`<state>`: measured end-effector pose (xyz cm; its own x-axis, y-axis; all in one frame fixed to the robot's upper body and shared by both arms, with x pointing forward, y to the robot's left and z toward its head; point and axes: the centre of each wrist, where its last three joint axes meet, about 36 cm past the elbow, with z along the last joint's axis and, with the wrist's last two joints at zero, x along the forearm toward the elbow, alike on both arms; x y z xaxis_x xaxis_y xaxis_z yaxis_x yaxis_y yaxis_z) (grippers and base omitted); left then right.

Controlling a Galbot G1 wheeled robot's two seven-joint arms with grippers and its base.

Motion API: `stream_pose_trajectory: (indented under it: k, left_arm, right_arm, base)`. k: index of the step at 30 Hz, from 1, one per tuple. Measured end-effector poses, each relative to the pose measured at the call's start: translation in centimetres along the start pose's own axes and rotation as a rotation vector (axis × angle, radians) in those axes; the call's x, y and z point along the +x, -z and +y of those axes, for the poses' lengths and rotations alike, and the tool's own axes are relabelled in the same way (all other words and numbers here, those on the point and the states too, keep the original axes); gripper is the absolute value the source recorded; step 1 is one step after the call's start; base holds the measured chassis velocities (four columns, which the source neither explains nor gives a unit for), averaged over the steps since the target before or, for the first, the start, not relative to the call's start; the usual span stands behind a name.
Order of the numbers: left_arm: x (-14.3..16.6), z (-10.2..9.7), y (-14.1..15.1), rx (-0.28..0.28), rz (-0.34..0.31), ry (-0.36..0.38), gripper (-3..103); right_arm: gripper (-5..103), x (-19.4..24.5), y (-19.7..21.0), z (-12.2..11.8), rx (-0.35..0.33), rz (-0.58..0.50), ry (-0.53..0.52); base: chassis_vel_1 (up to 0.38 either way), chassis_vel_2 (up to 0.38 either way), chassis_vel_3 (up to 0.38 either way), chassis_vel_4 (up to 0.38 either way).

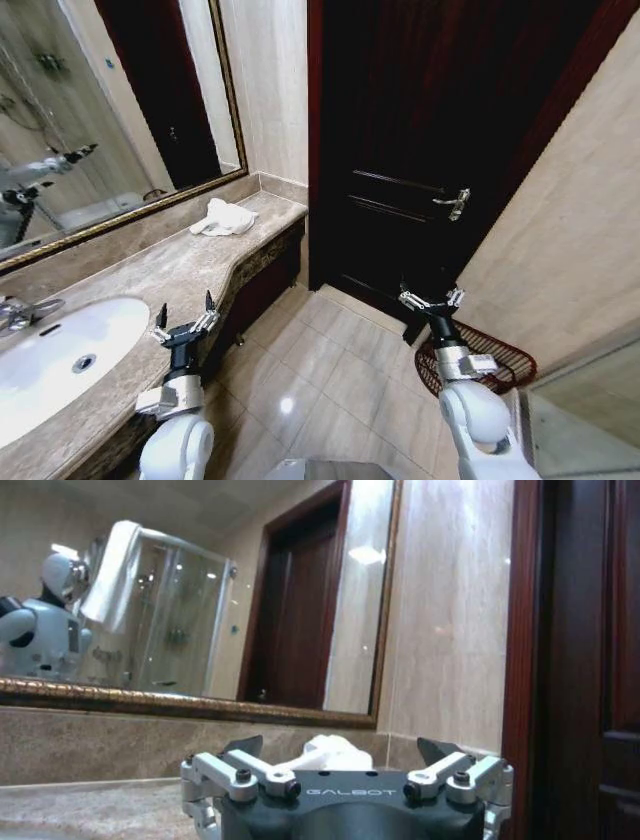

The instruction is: Discard the used towel into the hamper.

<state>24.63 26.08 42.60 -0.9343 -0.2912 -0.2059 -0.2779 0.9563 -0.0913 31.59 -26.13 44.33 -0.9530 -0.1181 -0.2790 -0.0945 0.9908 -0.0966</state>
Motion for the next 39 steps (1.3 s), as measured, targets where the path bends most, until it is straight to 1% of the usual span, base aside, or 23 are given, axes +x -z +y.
stream_pose_trajectory:
  k: [4,14,24,30,39]
  left_arm:
    - [-0.12,0.36,-0.22,-0.017,0.011,-0.004,100]
    - [-0.20,0.40,-0.58,-0.025,0.021,-0.005,100]
    - [-0.34,0.32,-0.90,-0.019,0.028,-0.012,100]
    - [-0.39,0.18,-0.86,0.001,0.028,-0.006,100]
    - [-0.49,0.16,-0.93,0.006,0.016,-0.007,100]
  right_arm:
    - [100,0.06,0.03,0.24,-0.008,0.001,0.016]
    - [100,0.25,0.07,0.61,-0.018,0.003,0.027]
    - [100,0.62,0.16,0.76,-0.019,0.002,0.026]
    - [100,0.68,0.25,0.76,-0.019,0.000,0.024]
    - [100,0.82,0.29,0.76,-0.017,-0.002,0.017]
  base:
    - [0.000,0.000,0.000,0.000]
    - [0.000,0.000,0.000,0.000]
    - [-0.059,0.052,0.061,-0.053]
    - [-0.083,0.080,0.090,-0.080]
    - [-0.076,0.083,0.083,-0.076]
